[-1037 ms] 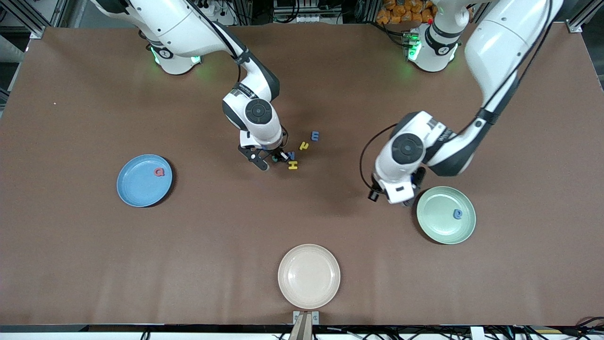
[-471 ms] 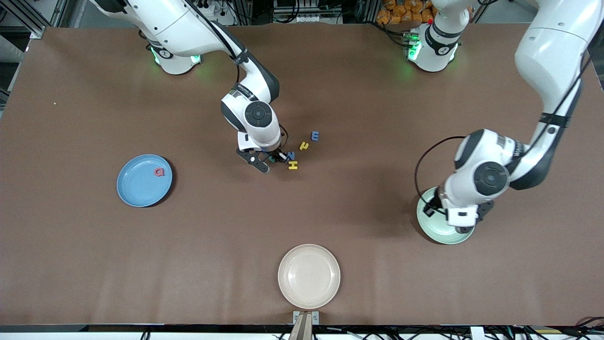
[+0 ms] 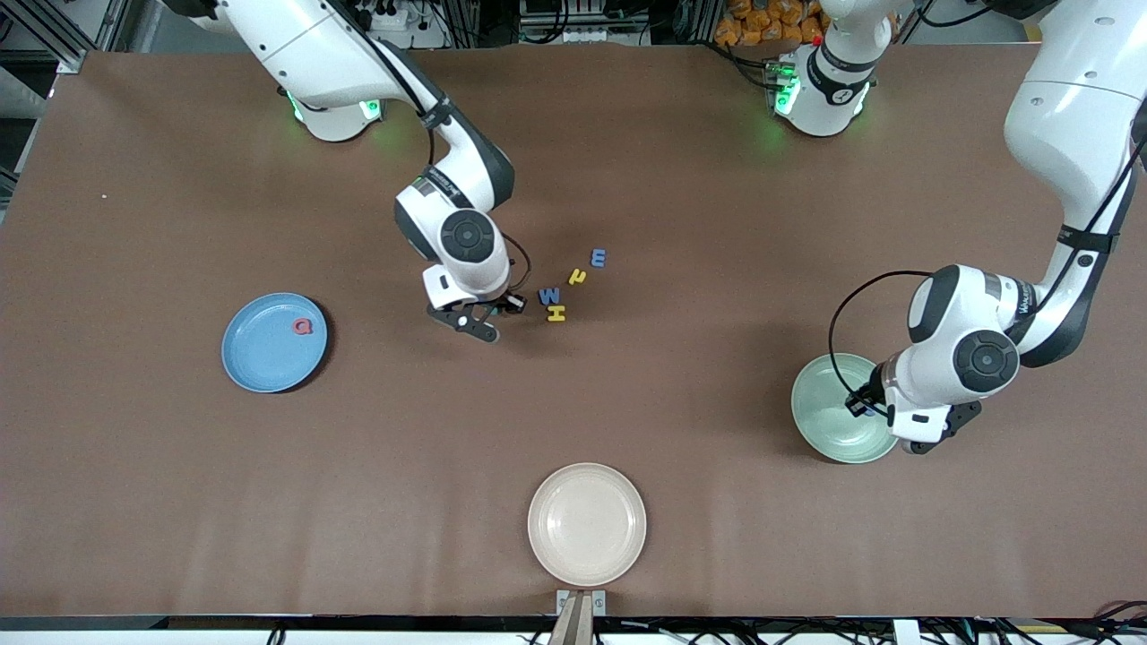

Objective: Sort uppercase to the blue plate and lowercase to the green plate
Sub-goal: 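Carry the m to the green plate while the right gripper carries R, then release the m on the green plate while the right gripper releases R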

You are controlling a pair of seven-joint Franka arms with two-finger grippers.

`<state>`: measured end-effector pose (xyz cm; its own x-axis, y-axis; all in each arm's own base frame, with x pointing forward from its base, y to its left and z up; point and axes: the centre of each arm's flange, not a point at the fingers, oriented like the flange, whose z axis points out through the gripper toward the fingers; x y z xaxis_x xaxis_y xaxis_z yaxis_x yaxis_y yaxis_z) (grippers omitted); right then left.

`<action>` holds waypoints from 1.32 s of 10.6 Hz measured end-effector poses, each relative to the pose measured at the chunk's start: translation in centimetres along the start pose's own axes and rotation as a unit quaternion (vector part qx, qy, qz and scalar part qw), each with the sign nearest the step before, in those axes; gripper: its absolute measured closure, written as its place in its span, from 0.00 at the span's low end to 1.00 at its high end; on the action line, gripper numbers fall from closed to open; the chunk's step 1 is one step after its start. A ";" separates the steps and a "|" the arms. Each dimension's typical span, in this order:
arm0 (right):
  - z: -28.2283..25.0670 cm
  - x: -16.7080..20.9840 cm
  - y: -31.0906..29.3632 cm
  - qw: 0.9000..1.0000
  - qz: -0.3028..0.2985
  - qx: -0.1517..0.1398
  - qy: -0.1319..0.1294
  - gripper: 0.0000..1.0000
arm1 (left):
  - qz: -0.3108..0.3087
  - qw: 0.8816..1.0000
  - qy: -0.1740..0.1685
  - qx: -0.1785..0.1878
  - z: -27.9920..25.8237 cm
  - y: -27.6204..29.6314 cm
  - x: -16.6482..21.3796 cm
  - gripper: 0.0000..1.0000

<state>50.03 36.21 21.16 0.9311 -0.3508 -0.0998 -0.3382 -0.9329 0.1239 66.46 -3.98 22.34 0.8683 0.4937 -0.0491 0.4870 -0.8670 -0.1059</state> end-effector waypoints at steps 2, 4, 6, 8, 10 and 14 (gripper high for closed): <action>-0.8 3.4 3.2 0.997 -0.072 -0.017 -0.012 0.72 | 0.029 1.000 0.003 -0.001 -0.1 0.0 0.2 0.47; -1.3 8.7 8.4 0.989 -0.142 -0.027 -0.017 0.72 | 0.044 0.999 0.009 -0.002 -0.7 1.3 -0.5 0.22; -0.9 13.6 14.0 0.978 -0.204 -0.040 -0.019 0.72 | 0.065 0.998 0.019 -0.004 -2.0 3.5 -1.8 0.00; -0.8 17.1 19.1 0.964 -0.261 -0.043 -0.028 0.72 | 0.101 0.995 0.027 0.005 -4.0 6.9 -4.9 0.00; -0.7 19.8 24.1 0.952 -0.302 -0.035 -0.040 0.72 | 0.149 0.989 0.020 0.006 -5.7 11.3 -9.7 0.00; 0.1 22.5 32.2 0.930 -0.359 -0.033 -0.069 0.72 | 0.279 0.960 -0.007 -0.005 -7.4 20.0 -24.2 0.00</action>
<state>60.10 -1.75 22.76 0.8860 0.3489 -0.3053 0.3772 -0.9254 0.0369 55.90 -33.71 28.75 0.9930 -0.0476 -0.1082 -0.0532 -0.9973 -0.0498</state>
